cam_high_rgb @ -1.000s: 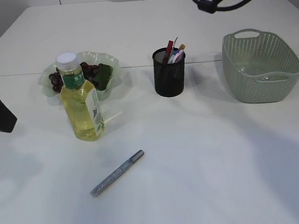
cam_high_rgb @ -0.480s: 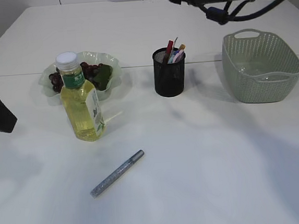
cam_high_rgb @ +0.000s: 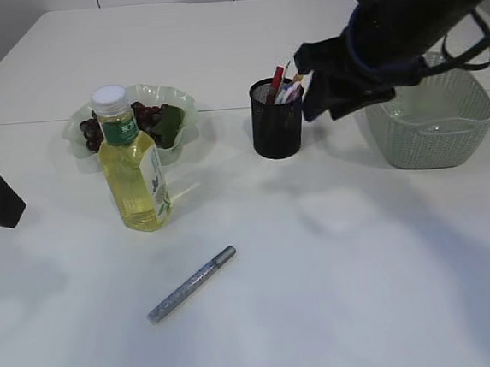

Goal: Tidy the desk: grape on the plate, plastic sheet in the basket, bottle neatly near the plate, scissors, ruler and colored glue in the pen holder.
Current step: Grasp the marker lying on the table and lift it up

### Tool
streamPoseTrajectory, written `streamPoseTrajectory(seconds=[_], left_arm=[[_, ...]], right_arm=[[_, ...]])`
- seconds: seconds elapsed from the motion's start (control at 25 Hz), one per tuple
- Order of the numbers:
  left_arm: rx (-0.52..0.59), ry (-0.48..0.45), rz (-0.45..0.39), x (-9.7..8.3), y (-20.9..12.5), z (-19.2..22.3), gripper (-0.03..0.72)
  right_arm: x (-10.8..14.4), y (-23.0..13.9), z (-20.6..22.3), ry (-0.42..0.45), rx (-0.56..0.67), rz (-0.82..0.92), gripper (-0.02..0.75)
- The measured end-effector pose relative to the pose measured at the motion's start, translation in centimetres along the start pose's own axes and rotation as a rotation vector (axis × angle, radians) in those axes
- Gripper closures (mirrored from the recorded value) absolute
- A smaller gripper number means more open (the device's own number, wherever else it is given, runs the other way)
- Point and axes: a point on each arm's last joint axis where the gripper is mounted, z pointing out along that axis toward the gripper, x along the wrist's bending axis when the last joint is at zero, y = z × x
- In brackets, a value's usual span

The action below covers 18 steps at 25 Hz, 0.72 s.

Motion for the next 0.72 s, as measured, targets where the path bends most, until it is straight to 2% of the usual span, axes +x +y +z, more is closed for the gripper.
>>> streamPoseTrajectory(seconds=[0.12, 0.28, 0.44, 0.72], left_arm=[[0.009, -0.001, 0.000, 0.0, -0.1, 0.0, 0.185], [0.016, -0.008, 0.018, -0.5, -0.2, 0.1, 0.186], [0.012, -0.026, 0.102, -2.5, -0.1, 0.2, 0.188], [-0.004, -0.026, 0.273, -6.2, 1.3, 1.0, 0.191]], right_arm=[[-0.6, -1.0, -1.4, -0.122, 0.091, -0.026, 0.414], [-1.1, -2.1, -3.3, -0.228, 0.178, -0.065, 0.414], [-1.4, -4.0, -4.3, -0.273, 0.225, -0.081, 0.398], [-1.1, -7.6, -6.9, -0.306, 0.255, -0.100, 0.309]])
